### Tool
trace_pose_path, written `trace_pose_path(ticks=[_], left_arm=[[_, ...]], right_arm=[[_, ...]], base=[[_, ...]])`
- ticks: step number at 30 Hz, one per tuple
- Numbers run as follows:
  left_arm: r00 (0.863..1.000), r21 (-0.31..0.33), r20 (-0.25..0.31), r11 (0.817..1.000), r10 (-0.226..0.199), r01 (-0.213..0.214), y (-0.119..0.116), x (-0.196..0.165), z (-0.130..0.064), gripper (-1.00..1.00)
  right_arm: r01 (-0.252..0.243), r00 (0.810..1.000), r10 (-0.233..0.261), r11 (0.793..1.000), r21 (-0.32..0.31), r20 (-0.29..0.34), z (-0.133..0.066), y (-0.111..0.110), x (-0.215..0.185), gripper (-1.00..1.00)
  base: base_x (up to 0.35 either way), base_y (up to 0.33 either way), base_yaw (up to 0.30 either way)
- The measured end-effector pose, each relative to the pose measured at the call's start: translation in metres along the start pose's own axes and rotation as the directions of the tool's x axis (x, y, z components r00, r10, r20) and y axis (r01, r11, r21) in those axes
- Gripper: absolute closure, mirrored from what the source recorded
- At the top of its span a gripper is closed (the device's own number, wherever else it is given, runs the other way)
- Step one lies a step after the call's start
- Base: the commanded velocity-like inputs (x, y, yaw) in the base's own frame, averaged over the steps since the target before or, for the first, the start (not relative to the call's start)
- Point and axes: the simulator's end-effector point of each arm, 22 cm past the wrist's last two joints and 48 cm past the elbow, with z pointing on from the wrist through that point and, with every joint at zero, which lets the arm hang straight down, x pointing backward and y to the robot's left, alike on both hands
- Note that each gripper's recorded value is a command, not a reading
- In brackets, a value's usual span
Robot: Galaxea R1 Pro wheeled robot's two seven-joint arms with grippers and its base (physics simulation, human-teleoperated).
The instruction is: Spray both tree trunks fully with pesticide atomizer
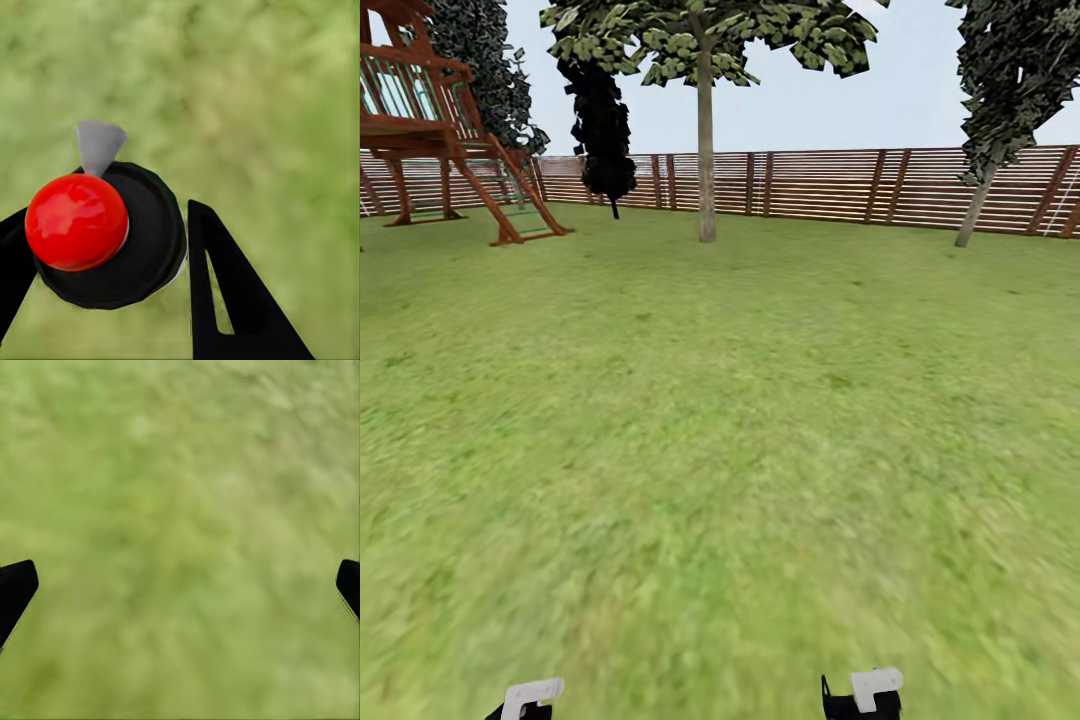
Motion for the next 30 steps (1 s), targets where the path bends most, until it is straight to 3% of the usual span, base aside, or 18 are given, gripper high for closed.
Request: trace_pose_path(ticks=[30], left_arm=[[1.0,0.0,0.0,1.0,0.0,0.0,0.0,0.0001,0.0,1.0]], right_arm=[[0.0,1.0,0.0,1.0,0.0,0.0,0.0,0.0,-0.0001,-1.0]], base=[[0.339,0.0,0.0]])
